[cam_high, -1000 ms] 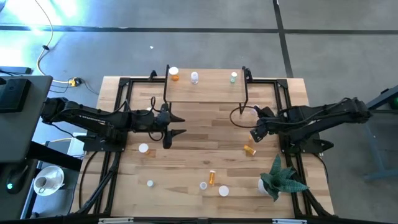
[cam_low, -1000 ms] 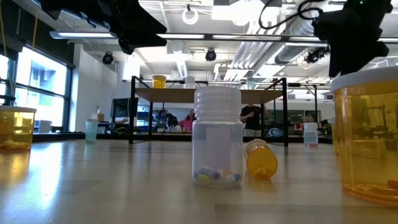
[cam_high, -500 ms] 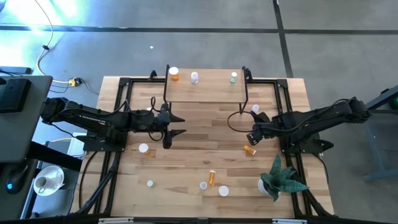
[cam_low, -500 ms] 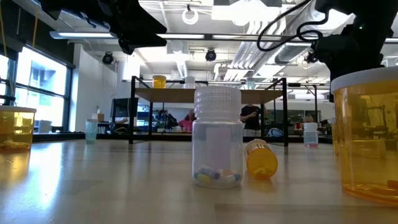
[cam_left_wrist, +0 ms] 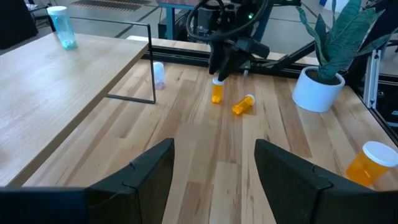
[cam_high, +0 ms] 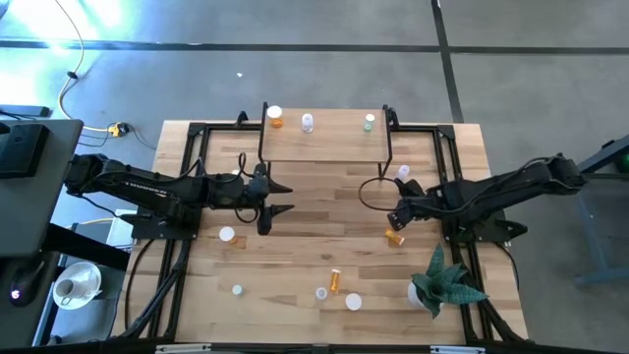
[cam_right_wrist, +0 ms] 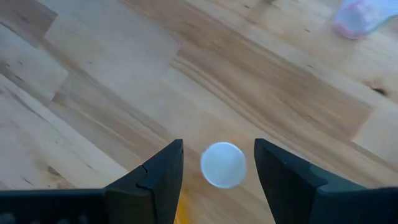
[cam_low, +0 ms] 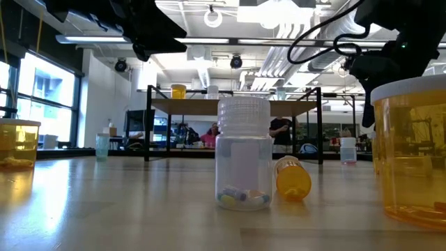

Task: Pick and place medicine bottles onto shelf by color
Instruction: Put the top right orange pill bottle on the shelf

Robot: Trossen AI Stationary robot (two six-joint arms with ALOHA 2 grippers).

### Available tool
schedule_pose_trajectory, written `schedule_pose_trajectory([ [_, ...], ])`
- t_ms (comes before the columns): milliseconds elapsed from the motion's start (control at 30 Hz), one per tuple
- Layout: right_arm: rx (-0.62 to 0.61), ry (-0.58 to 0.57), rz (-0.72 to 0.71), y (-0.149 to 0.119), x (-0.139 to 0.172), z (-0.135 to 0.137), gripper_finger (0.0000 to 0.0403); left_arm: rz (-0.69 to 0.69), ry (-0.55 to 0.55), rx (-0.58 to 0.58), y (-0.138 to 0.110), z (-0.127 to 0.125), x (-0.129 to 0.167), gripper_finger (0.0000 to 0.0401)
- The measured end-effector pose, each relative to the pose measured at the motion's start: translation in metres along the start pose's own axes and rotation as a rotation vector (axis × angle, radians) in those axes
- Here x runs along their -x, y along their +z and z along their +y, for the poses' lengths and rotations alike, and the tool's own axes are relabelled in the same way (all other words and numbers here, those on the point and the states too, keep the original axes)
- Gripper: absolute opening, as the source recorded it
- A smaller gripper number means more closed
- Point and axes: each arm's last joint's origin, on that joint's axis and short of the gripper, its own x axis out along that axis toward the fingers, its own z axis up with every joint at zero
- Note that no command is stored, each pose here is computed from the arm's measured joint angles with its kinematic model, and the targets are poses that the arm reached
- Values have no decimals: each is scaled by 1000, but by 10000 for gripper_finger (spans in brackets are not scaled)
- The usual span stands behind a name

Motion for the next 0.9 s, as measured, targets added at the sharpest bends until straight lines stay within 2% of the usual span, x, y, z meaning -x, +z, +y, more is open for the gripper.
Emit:
schedule_pose_trajectory([
  [567,30,5,35,-12,-10,-5,184,4,1,-1,0,0,0,213],
  [900,28,-4,17,-12,-10,-5,96,3,14,-1,0,1,0,213],
])
